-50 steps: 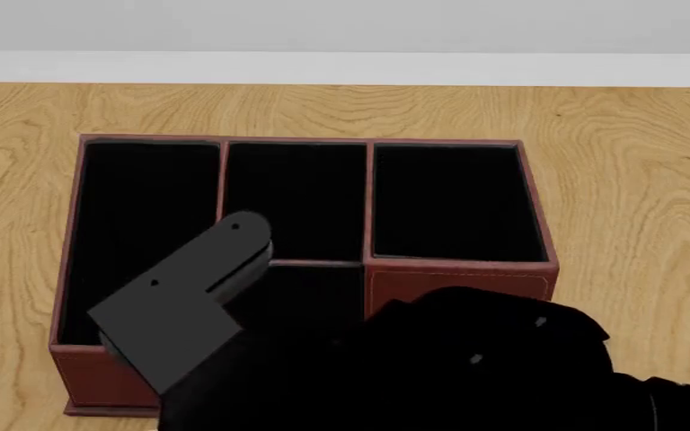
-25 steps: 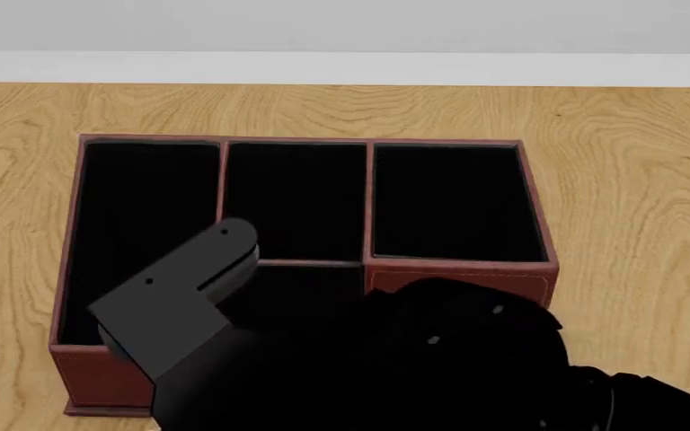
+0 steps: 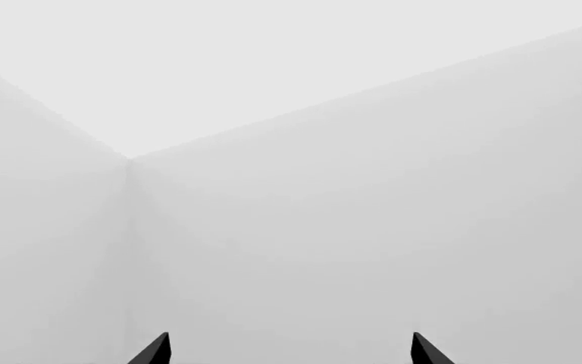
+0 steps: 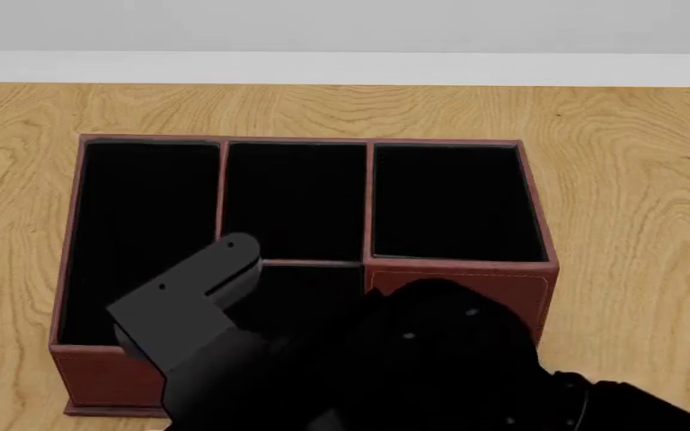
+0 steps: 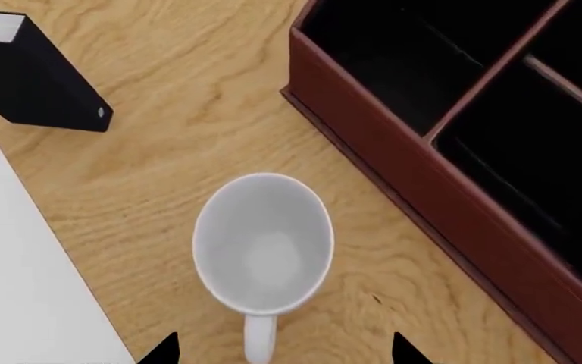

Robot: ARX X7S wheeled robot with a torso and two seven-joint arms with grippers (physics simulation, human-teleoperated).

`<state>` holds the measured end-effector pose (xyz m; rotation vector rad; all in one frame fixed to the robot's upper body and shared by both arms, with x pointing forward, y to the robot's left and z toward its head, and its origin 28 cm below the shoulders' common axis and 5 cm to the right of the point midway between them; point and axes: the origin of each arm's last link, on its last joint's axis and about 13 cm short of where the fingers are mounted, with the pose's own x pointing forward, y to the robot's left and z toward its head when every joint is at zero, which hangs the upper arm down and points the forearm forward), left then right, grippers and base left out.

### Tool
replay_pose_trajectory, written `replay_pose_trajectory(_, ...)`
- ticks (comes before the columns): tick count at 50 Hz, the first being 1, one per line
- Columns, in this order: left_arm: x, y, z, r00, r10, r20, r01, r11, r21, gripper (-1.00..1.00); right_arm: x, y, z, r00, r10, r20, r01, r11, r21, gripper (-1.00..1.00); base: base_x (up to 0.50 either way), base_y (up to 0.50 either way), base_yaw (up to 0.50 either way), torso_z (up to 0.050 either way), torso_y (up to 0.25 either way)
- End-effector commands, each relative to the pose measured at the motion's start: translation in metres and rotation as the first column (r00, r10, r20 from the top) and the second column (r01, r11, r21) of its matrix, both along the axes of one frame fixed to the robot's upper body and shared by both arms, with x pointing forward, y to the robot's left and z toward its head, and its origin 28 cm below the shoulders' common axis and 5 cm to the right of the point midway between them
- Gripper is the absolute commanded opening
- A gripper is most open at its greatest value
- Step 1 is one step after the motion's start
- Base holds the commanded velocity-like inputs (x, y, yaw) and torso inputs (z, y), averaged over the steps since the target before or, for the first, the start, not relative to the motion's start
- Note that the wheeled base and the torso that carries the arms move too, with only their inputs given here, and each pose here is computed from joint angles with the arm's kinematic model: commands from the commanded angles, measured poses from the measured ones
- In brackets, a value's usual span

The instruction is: Pick up the white mug and place it to the right of the caddy.

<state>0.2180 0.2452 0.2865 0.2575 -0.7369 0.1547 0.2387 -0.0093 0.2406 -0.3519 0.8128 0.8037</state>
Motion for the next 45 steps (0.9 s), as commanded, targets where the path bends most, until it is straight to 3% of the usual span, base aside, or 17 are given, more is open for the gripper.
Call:
replay_pose_trajectory(1, 0.001, 0.001, -0.001, 1.0, -0.001, -0.001, 0.001, 1.0, 0.0, 1.0, 0.006, 0.003, -0.007, 1.0, -0.004, -0.026, 0.004, 1.0, -0.004, 1.0, 0.0, 0.0, 0.0, 0.0, 0.0)
replay_pose_trajectory(45, 0.009, 0.003, -0.01, 1.0, -0.003, -0.025, 0.003, 1.0, -0.006, 1.0, 0.019, 0.013, -0.036, 0.993, 0.01, -0.115, -0.014, 0.999, -0.032, 1.0, 0.0, 0.0, 0.0, 0.0, 0.0)
